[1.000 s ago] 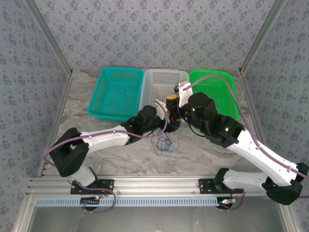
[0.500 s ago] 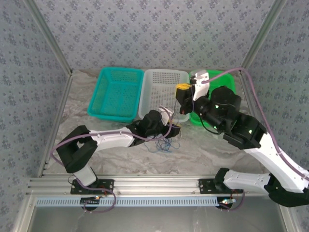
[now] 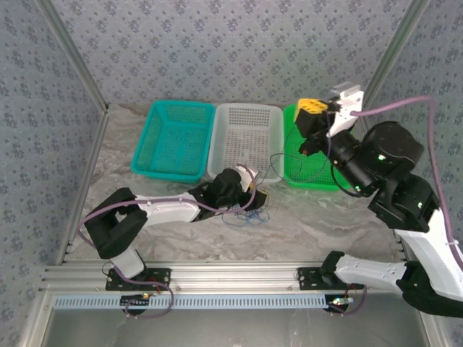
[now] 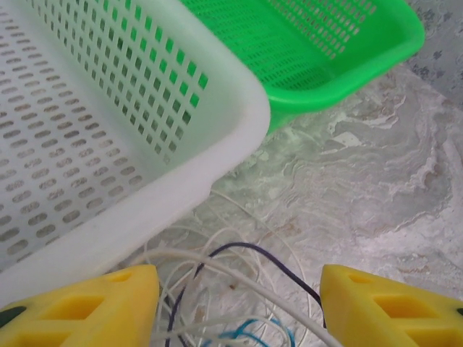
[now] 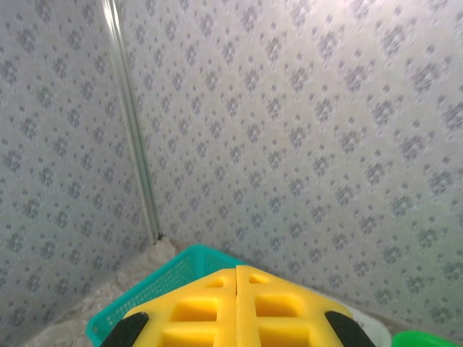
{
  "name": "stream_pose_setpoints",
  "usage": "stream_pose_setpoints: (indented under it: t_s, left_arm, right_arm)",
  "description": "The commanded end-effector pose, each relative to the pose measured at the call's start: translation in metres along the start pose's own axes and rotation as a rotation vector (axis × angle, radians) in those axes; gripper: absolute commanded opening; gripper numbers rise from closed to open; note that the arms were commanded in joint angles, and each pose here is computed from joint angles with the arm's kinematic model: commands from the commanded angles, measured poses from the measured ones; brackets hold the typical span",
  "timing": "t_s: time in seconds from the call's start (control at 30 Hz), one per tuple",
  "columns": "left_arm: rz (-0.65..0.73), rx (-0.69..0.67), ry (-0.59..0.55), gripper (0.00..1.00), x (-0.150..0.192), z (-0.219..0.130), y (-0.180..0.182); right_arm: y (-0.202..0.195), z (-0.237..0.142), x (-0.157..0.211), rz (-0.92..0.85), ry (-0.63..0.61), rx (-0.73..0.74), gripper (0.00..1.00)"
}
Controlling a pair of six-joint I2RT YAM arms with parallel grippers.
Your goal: Untangle the cables
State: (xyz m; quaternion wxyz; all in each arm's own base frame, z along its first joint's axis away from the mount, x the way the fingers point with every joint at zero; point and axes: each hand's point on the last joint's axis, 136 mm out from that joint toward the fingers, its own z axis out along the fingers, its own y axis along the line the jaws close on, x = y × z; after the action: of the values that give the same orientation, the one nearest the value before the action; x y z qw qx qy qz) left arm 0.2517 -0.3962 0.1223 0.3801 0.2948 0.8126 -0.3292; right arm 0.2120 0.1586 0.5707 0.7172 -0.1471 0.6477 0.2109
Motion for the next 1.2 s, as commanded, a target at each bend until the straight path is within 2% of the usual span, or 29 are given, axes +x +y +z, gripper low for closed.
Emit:
stream_pose_setpoints:
  t_s: [0.0,0.13,0.2,0.3,0.47,0.63,0.8,0.87,1.07,1.17]
  left_arm:
    - [-0.002,-0.015,0.011,0.61,0.008,0.004,0.002]
    - [0.007,-0.010,0.000,0.61,0.004,0.002,0.000]
    - [0.016,-0.019,0.013,0.61,0.007,0.002,0.002]
    - [0.015,-0.039,0.026,0.61,0.015,0.002,0.008]
    - [0.007,-0.048,0.042,0.61,0.024,0.005,0.012]
    - [0.005,-0.053,0.055,0.61,0.028,0.008,0.014]
    - [0.010,-0.053,0.059,0.61,0.028,0.009,0.013]
    - [0.008,-0.052,0.055,0.61,0.026,0.008,0.013]
    - [0.009,-0.021,0.004,0.62,0.005,-0.002,0.002]
    - [0.005,-0.010,-0.035,0.66,-0.008,-0.013,-0.003]
  right_arm:
    - [-0.012,-0.016,-0.030,0.001,-0.092,0.027,0.00]
    - [-0.014,-0.015,-0.028,-0.008,-0.082,0.040,0.00]
    - [-0.023,-0.028,-0.041,0.010,-0.135,0.067,0.00]
    - [-0.031,-0.054,-0.068,0.058,-0.277,0.062,0.00]
    - [-0.038,-0.073,-0.086,0.042,-0.300,0.069,0.00]
    - [-0.051,-0.109,-0.110,0.094,-0.447,0.080,0.00]
    - [-0.060,-0.132,-0.123,0.122,-0.523,0.094,0.00]
    - [-0.059,-0.132,-0.122,0.140,-0.536,0.083,0.00]
    - [-0.042,-0.096,-0.109,0.110,-0.451,0.051,0.00]
    - [-0.034,-0.077,-0.108,0.098,-0.420,0.039,0.00]
